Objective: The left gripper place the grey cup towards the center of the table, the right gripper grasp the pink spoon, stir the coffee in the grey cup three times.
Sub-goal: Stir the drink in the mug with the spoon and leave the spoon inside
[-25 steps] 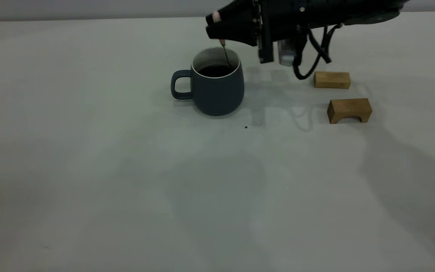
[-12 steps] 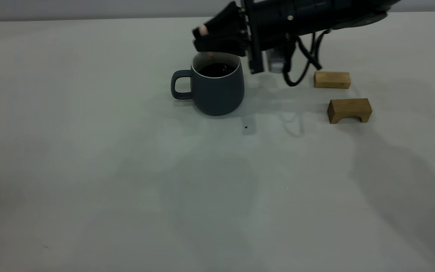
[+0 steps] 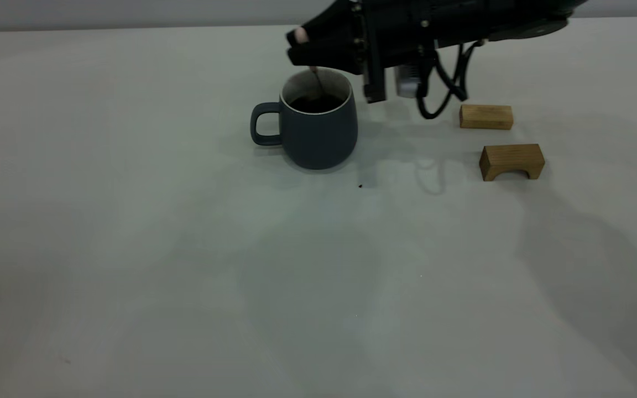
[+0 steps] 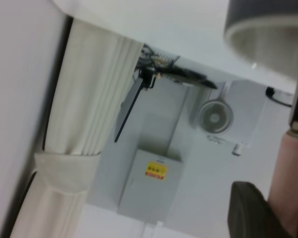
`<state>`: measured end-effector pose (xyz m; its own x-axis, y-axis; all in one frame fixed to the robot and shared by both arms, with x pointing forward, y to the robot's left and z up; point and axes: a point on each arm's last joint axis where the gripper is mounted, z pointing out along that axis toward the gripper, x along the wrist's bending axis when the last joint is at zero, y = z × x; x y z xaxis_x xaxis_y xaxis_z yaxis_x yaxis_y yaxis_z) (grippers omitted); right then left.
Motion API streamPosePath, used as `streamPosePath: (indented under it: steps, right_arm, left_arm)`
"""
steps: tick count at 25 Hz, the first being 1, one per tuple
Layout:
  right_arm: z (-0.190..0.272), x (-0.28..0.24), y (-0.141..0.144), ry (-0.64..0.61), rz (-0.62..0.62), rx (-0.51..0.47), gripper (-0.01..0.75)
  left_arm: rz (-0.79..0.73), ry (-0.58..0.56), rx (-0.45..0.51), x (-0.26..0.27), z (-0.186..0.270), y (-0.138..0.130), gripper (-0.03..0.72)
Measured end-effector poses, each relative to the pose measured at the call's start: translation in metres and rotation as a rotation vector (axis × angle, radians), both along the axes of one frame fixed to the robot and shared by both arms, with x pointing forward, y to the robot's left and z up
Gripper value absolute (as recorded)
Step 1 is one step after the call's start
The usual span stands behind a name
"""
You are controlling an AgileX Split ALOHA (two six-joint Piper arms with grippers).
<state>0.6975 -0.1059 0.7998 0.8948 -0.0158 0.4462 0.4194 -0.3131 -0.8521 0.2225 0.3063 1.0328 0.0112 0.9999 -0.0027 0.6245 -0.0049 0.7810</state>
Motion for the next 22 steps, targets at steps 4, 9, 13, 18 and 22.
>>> streamPosePath:
  steps: [4,9,13,18,22]
  right_arm:
    - [-0.002,-0.003,-0.009,-0.006,0.059,-0.026,0.134]
    - [-0.006,-0.008,-0.01,0.001,0.119,-0.066,0.134]
    - [-0.005,-0.01,-0.004,0.005,0.129,-0.064,0.134]
    - [-0.005,-0.012,0.001,0.007,0.136,-0.059,0.134]
    - [-0.005,-0.012,0.001,0.0,0.139,-0.061,0.134]
  left_arm:
    - [0.0,0.0,0.0,0.0,0.0,0.0,0.482]
    - [0.0,0.0,0.0,0.0,0.0,0.0,0.482]
    - [0.0,0.0,0.0,0.0,0.0,0.0,0.482]
    - [0.0,0.0,0.0,0.0,0.0,0.0,0.482]
    - [0.0,0.0,0.0,0.0,0.0,0.0,0.482]
